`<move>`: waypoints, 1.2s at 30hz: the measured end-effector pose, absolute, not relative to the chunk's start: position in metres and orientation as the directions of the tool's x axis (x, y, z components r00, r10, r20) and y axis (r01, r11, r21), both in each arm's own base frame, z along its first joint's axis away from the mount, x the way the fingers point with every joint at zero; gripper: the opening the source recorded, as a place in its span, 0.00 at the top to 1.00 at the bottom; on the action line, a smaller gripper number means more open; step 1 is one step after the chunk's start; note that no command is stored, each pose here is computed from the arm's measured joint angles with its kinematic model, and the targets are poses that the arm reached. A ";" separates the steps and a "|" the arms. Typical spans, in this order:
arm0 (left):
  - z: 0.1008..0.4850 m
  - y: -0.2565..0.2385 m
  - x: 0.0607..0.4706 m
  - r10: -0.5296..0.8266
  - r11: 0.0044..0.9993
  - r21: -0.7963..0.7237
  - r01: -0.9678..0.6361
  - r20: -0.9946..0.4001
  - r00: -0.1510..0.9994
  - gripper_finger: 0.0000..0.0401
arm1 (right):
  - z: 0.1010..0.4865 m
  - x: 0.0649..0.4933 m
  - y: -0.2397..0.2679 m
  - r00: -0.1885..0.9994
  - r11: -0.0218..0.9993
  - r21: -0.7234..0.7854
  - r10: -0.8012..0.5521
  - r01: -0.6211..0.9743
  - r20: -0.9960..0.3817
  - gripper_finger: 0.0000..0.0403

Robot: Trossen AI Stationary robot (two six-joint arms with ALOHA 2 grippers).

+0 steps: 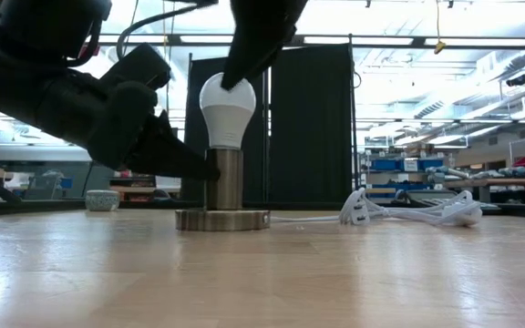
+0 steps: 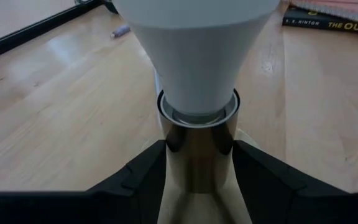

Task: Screw lightbulb
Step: Insert the lightbulb into the bronze lamp socket

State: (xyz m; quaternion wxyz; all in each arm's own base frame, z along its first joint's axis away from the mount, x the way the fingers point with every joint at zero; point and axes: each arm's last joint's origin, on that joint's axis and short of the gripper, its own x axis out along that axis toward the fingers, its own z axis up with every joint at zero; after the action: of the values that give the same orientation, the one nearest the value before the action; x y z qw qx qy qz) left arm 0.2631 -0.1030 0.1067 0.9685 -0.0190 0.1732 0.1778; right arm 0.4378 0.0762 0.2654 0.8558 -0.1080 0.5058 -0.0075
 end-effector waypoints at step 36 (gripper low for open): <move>0.100 -0.106 0.277 0.344 0.934 0.019 -0.357 -0.316 0.884 0.53 | 0.235 0.449 0.060 0.397 0.980 -0.137 -0.069 -0.145 -0.915 0.29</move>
State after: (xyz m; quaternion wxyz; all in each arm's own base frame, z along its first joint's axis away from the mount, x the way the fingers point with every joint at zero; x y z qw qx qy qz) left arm 0.2769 -0.1056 0.0995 0.9704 -0.0198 0.1590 0.1806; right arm 0.4485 0.0599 0.2351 0.8299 -0.0975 0.5488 0.0231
